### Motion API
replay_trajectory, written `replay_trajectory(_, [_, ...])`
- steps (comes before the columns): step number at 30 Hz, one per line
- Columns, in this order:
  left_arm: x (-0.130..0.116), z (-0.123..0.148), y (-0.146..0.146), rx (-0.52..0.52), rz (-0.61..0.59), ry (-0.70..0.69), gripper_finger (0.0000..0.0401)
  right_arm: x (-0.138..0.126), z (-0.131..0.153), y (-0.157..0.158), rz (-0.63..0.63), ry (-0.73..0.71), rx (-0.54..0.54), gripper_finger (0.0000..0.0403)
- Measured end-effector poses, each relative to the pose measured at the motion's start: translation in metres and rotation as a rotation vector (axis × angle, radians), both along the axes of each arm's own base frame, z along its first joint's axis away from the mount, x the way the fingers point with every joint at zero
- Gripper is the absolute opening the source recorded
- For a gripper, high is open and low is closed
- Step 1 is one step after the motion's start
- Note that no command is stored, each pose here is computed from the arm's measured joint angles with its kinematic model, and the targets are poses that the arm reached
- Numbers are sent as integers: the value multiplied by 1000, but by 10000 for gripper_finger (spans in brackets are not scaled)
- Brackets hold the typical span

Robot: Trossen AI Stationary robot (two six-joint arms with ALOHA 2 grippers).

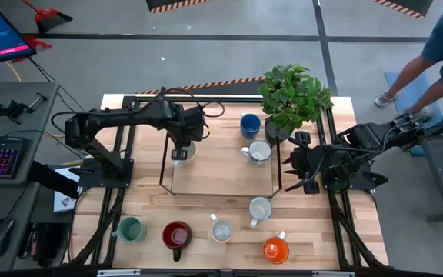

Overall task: Place coffee mugs
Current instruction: Put the white and orange patterned mug on the shelf

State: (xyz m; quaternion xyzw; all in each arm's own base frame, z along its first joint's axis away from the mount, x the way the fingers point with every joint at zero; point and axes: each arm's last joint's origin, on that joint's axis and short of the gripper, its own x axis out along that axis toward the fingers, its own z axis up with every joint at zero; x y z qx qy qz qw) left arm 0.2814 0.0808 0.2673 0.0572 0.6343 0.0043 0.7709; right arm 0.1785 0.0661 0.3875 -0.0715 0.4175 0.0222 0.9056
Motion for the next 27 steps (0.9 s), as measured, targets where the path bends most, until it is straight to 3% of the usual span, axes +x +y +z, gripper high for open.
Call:
replay_trajectory(14, [-1,-12,1,-15,-11,2,11,0,0,0,1,1,-2,106])
replay_trajectory(21, [-2,-12,3,-23,30,0,68,0,0,0,1,4,13,106])
replay_trajectory(27, [-2,-12,4,-26,59,-4,89,0,0,1,17,12,31,106])
